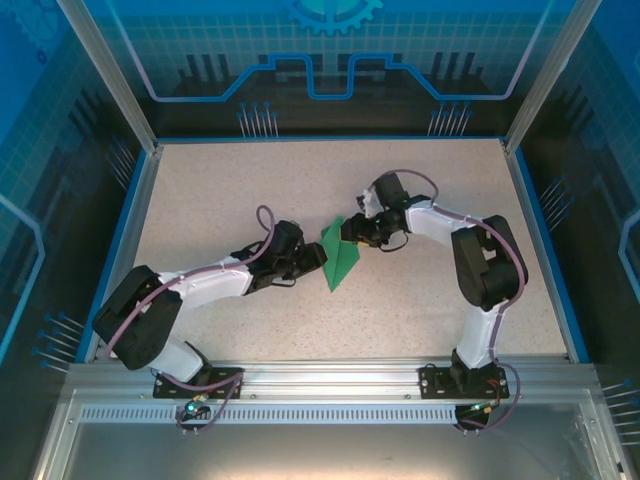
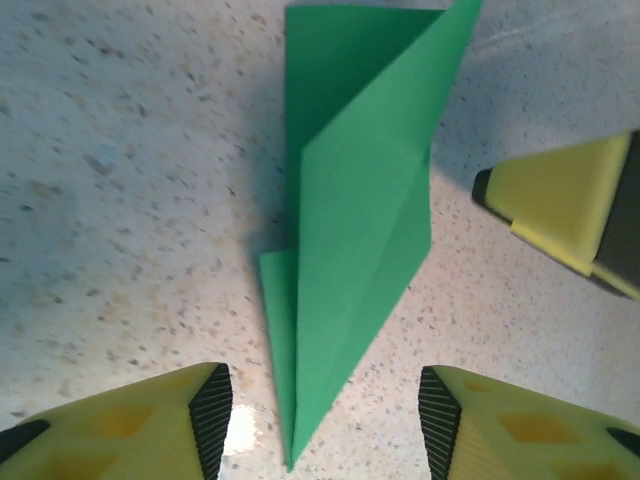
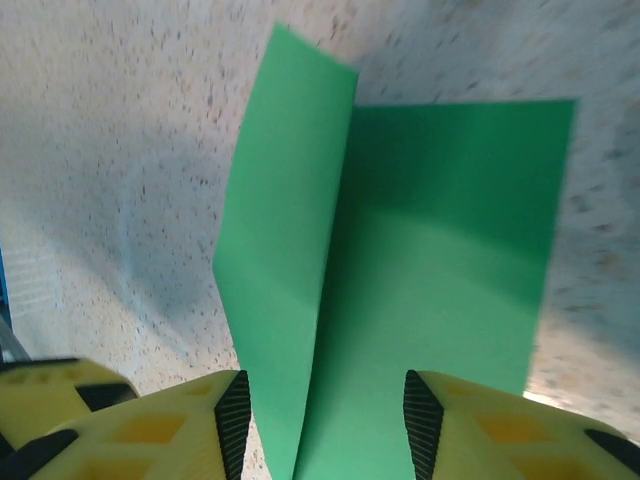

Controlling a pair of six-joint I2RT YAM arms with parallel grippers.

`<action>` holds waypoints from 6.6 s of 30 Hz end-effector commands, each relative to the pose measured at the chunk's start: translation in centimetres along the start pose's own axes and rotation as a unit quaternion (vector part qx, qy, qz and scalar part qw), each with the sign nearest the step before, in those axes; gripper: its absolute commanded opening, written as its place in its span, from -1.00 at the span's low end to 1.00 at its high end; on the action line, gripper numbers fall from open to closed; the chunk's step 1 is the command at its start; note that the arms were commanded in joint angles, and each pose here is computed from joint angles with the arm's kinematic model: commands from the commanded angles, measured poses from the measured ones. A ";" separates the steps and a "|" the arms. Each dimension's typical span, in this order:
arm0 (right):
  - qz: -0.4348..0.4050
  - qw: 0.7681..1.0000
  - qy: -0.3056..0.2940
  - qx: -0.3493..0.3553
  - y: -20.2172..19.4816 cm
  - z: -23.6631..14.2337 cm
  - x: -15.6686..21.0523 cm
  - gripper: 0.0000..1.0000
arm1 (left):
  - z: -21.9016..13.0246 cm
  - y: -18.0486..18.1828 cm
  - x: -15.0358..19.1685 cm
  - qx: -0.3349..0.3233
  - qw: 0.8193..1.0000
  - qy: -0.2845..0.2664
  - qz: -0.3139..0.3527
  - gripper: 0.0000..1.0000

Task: Fold a paper plane with a square sheet of paper (pick it up from the middle)
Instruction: Fourth fold the wing at the center of the table, then turn over the paper at the center of the table, then fold the wing for the fifth time at the center of the table.

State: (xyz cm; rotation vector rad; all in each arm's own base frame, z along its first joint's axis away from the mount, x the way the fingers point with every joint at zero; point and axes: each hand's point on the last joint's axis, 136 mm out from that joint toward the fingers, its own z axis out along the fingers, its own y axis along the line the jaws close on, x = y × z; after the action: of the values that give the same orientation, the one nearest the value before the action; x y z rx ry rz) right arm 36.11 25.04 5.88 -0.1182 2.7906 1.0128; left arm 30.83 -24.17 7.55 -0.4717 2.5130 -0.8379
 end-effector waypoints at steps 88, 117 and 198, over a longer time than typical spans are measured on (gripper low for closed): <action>0.050 0.977 -0.167 0.120 -4.3 -12.1 1.7 0.56 | -5.0 3.1 -5.6 -0.381 0.888 -0.086 0.242 -0.93; 0.043 0.978 -0.161 0.128 -3.9 -11.1 2.7 0.51 | 3.4 -0.7 0.7 -0.167 0.969 0.063 0.169 0.11; 0.003 0.998 0.018 0.054 0.9 5.9 4.1 -0.72 | 3.5 2.8 -3.8 0.114 0.988 0.100 -0.033 -0.07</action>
State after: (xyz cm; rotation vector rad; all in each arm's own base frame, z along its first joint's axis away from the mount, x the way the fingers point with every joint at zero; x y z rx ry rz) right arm 32.73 30.31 1.42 -0.1566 2.8603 0.8605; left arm 34.54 -20.99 3.53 -0.4975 2.5778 -1.1861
